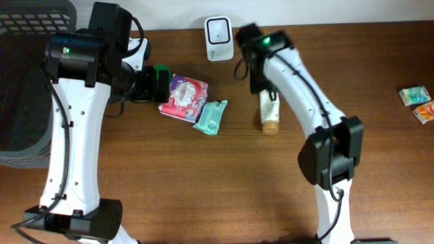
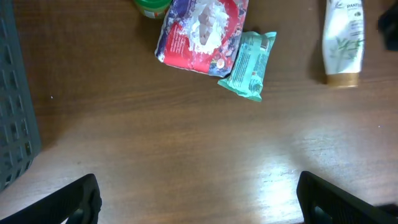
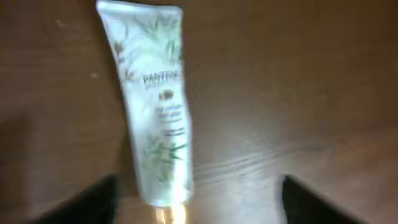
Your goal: Scan the item barcode
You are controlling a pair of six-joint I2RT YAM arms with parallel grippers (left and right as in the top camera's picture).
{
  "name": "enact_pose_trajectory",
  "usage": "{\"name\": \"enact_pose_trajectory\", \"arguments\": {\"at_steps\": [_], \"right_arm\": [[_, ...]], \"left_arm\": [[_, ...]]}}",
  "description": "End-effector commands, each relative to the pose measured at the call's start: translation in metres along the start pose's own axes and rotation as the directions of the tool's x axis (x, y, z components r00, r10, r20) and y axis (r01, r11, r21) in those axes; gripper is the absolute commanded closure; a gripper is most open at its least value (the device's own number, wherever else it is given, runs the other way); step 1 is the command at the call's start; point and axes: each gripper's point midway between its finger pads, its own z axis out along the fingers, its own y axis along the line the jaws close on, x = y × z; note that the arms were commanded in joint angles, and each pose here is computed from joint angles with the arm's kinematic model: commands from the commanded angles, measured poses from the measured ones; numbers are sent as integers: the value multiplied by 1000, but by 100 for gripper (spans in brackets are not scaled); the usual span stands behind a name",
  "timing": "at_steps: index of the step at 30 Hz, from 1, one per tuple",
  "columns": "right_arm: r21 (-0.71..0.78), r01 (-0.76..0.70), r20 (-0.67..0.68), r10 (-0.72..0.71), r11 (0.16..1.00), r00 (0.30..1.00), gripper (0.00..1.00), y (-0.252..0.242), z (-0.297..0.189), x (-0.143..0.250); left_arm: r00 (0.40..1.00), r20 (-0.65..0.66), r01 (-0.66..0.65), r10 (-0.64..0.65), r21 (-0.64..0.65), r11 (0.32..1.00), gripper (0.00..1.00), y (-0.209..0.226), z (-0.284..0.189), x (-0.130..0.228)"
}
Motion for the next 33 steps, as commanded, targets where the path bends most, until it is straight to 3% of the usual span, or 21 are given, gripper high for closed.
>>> {"name": "enact_pose_trajectory", "arguments": {"at_steps": [1,3,4,5,8,13,14,17,18,21,26,29,33], "right_arm": [[-196,-55,-57,44,979,997,6,-25,-10,-16],[-476,-14,-159,-70,879,985,5,-12,3,-4],[-505,-23,-172,-74,863,982,5,-10,7,-2],[-516,-32,-179,-72,856,981,6,-7,14,-1],[-516,-68,-203,-44,854,978,25,12,47,7],[-519,-66,-198,-45,852,979,34,30,103,27],[-540,-67,-201,-52,839,978,42,37,106,32],[-580,-48,-173,-66,813,983,86,52,101,29],[-593,-43,-166,-69,804,984,96,56,99,28],[-606,-27,-124,-61,795,990,96,57,85,13],[-681,59,118,30,730,993,96,45,-20,-67],[-704,148,316,119,695,941,96,51,-57,-117],[-764,155,386,250,626,888,96,90,-66,-154]], "left_arm": [[1000,17,-20,20,3,1000,1,-2,-6,1],[1000,17,-20,20,3,1000,1,-2,-6,1],[1000,17,-20,20,3,1000,1,-2,-6,1],[1000,17,-20,20,3,1000,1,-2,-6,1],[1000,17,-20,20,3,1000,1,-2,-6,1],[1000,17,-20,20,3,1000,1,-2,-6,1],[1000,17,-20,20,3,1000,1,-2,-6,1],[1000,17,-20,20,3,1000,1,-2,-6,1],[1000,17,-20,20,3,1000,1,-2,-6,1],[1000,17,-20,20,3,1000,1,-2,-6,1],[1000,17,-20,20,3,1000,1,-2,-6,1],[1000,17,-20,20,3,1000,1,-2,-6,1],[1000,17,-20,20,3,1000,1,-2,-6,1]]}}
